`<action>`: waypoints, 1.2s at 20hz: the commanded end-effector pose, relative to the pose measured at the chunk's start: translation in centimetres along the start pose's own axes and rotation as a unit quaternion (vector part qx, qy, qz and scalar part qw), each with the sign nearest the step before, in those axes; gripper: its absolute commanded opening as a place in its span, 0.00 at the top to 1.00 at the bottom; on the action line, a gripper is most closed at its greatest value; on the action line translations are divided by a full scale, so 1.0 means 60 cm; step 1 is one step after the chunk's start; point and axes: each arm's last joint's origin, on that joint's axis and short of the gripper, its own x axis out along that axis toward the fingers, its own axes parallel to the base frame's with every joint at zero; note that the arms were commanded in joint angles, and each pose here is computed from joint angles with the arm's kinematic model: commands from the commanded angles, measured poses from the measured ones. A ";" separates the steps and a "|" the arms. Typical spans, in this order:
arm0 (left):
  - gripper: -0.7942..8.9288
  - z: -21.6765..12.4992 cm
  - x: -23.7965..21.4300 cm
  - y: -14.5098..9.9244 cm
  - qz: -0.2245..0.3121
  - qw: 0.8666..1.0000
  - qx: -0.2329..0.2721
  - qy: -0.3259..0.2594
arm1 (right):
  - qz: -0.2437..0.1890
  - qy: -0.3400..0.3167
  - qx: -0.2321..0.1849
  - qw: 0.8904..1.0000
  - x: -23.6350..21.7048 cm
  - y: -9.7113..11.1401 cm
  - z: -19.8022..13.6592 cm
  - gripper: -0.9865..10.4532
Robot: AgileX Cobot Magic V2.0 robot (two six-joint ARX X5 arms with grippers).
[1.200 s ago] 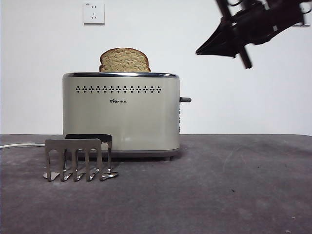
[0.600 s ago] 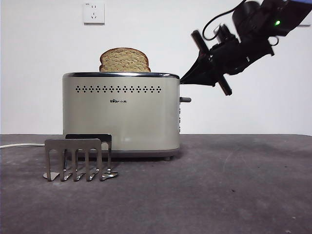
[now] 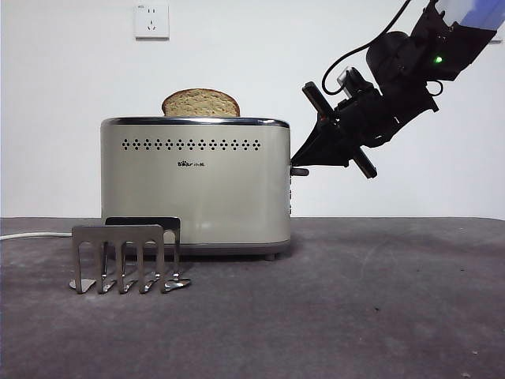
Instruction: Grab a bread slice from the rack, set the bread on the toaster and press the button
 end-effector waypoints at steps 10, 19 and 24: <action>0.62 -0.001 0.001 -0.001 -0.002 1.000 -0.006 0.001 | -0.049 0.053 0.002 0.997 0.034 -0.045 -0.044 0.92; 0.62 -0.002 0.001 -0.001 -0.002 1.000 -0.007 0.004 | -0.051 0.061 0.004 0.997 0.036 -0.048 -0.048 0.92; 0.62 -0.003 0.001 -0.001 -0.002 1.000 -0.008 0.006 | -0.052 0.065 0.002 0.997 0.036 -0.049 -0.050 0.92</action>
